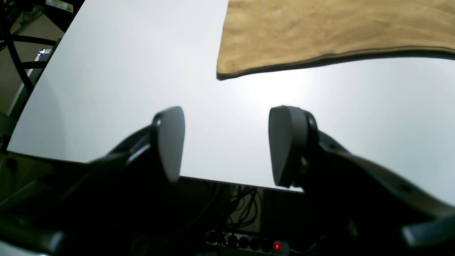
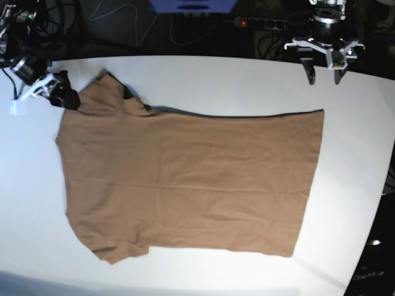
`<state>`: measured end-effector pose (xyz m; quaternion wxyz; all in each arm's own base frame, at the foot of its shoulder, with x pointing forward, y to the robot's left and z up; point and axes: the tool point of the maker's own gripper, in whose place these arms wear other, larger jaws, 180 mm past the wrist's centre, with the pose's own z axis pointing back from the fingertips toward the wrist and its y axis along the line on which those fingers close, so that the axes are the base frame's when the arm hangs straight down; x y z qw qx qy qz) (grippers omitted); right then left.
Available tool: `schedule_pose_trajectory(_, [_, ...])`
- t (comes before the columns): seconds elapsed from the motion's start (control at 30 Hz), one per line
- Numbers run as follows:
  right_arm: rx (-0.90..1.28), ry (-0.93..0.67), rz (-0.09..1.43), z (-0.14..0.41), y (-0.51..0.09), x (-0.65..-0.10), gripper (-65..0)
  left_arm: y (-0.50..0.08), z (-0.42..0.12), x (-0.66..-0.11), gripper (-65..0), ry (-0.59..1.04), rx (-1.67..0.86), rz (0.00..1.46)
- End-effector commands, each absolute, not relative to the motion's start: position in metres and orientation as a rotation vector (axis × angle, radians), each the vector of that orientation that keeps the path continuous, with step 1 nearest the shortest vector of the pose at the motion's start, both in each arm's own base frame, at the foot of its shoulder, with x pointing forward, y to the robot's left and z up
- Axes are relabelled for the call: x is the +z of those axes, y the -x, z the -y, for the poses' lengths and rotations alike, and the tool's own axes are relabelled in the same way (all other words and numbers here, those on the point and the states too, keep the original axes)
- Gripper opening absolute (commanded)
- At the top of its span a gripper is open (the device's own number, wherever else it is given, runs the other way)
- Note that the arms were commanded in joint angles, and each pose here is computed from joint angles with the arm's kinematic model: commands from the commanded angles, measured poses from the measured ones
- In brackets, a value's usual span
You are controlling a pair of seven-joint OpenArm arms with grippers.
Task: Fold the T-shirt properly
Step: 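Lower the right gripper onto the shoulder corner and pinch it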
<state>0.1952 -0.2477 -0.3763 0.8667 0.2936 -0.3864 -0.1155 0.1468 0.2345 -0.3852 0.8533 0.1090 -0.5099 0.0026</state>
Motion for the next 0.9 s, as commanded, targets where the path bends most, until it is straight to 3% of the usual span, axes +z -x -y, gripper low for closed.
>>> schedule_pose_trajectory(0.0, [-0.221, -0.618, 0.848, 0.251, -0.201, -0.365, -26.8, -0.148, -0.236, -0.375, -28.1, -0.239, -0.003, 1.106])
schedule_pose_trajectory(0.27, [-0.238, -0.608, 0.819, 0.263, -0.201, -0.375, -26.1, -0.148, -0.236, -0.376, -28.1, -0.238, -0.002, 1.105])
schedule_pose_trajectory(0.47, [-0.192, -0.636, 0.790, 0.260, -0.204, -0.385, -15.4, -0.148, -0.236, -0.376, -28.1, -0.238, -0.002, 1.105])
schedule_pose_trajectory(0.87, [-0.195, -0.642, 0.790, 0.257, -0.205, -0.387, -15.4, -0.147, -0.236, -0.376, -28.1, -0.242, -0.005, 1.104])
